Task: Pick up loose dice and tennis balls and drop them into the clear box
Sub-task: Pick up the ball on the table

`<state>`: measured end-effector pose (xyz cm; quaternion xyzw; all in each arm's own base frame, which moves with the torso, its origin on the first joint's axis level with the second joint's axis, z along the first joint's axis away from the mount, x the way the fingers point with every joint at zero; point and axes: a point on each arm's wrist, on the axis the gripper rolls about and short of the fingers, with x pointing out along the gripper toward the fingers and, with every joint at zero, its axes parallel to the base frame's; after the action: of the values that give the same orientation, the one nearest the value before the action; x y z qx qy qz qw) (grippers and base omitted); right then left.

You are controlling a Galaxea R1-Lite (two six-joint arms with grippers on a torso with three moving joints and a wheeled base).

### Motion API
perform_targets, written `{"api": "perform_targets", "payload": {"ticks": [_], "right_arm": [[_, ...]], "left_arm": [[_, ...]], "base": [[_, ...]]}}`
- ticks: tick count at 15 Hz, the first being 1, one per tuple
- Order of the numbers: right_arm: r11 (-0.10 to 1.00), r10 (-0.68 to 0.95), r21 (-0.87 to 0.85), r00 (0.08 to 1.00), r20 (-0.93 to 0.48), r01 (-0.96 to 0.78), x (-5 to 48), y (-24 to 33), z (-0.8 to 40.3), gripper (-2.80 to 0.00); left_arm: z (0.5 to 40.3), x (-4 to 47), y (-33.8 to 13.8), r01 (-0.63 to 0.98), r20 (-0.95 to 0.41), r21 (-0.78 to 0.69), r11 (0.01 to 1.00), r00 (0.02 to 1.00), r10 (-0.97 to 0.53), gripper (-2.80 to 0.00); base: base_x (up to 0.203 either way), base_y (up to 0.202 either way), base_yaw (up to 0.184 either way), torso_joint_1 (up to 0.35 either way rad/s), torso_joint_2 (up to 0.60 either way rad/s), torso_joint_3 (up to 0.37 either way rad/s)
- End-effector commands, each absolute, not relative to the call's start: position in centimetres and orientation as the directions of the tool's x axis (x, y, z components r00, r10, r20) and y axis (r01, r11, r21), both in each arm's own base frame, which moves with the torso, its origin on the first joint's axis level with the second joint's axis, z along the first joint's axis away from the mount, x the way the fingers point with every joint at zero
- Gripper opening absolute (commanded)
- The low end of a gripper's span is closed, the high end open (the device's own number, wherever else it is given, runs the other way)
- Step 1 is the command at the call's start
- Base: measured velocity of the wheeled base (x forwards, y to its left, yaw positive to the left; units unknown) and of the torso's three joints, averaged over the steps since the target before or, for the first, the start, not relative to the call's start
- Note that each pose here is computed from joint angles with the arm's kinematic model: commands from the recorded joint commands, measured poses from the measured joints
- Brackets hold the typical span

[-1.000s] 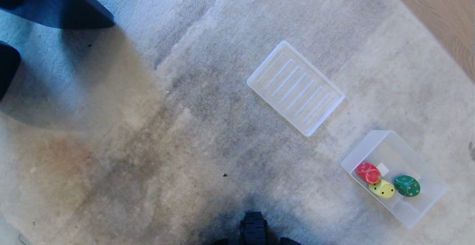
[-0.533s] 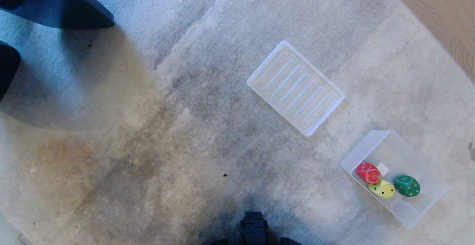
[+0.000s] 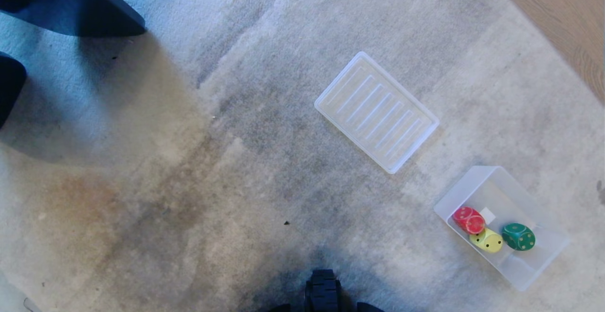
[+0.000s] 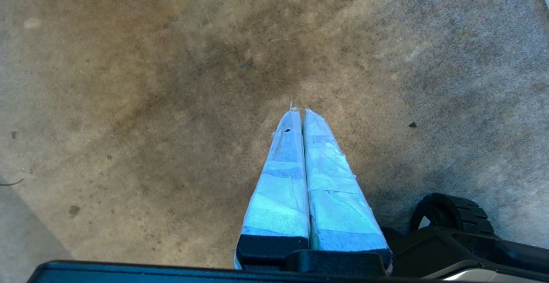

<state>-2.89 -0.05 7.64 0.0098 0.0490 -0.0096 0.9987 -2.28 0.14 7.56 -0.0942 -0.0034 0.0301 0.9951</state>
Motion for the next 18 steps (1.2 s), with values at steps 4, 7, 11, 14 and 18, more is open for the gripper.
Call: {"api": "perform_targets", "payload": {"ticks": [4, 7, 11, 14, 18], "right_arm": [[1.000, -0.018, 0.021, 0.995, -0.102, 0.021, -2.87, -0.05, 7.64, -2.80], [1.000, -0.018, 0.021, 0.995, -0.101, 0.021, -2.87, -0.05, 7.65, -2.80], [1.000, -0.018, 0.019, 0.995, -0.103, 0.020, -2.87, -0.05, 7.63, -2.80], [1.000, -0.018, 0.018, 0.995, -0.102, 0.020, -2.87, -0.05, 7.64, -2.80], [1.000, -0.018, 0.018, 0.995, -0.101, 0.020, -2.87, -0.05, 7.64, -2.80]], "left_arm": [[7.58, -2.28, 0.14, -0.059, 0.003, -0.202, 0.978, 0.998, 0.061, -2.80], [7.58, -2.28, 0.14, -0.061, 0.003, -0.207, 0.976, 0.998, 0.063, -2.80], [7.58, -2.28, 0.14, -0.061, 0.003, -0.206, 0.977, 0.998, 0.063, -2.80], [7.56, -2.28, 0.14, -0.061, 0.002, -0.203, 0.977, 0.998, 0.063, -2.80], [7.56, -2.28, 0.14, -0.061, 0.002, -0.203, 0.977, 0.998, 0.063, -2.80]], "base": [[0.000, 0.000, 0.000, 0.001, 0.00, 0.041], [0.000, 0.000, 0.000, 0.001, 0.00, 0.186], [0.000, 0.000, 0.000, 0.003, 0.00, 0.199], [0.000, 0.000, 0.000, 0.003, 0.00, 0.198], [0.000, 0.000, 0.000, 0.001, 0.00, 0.200]]}}
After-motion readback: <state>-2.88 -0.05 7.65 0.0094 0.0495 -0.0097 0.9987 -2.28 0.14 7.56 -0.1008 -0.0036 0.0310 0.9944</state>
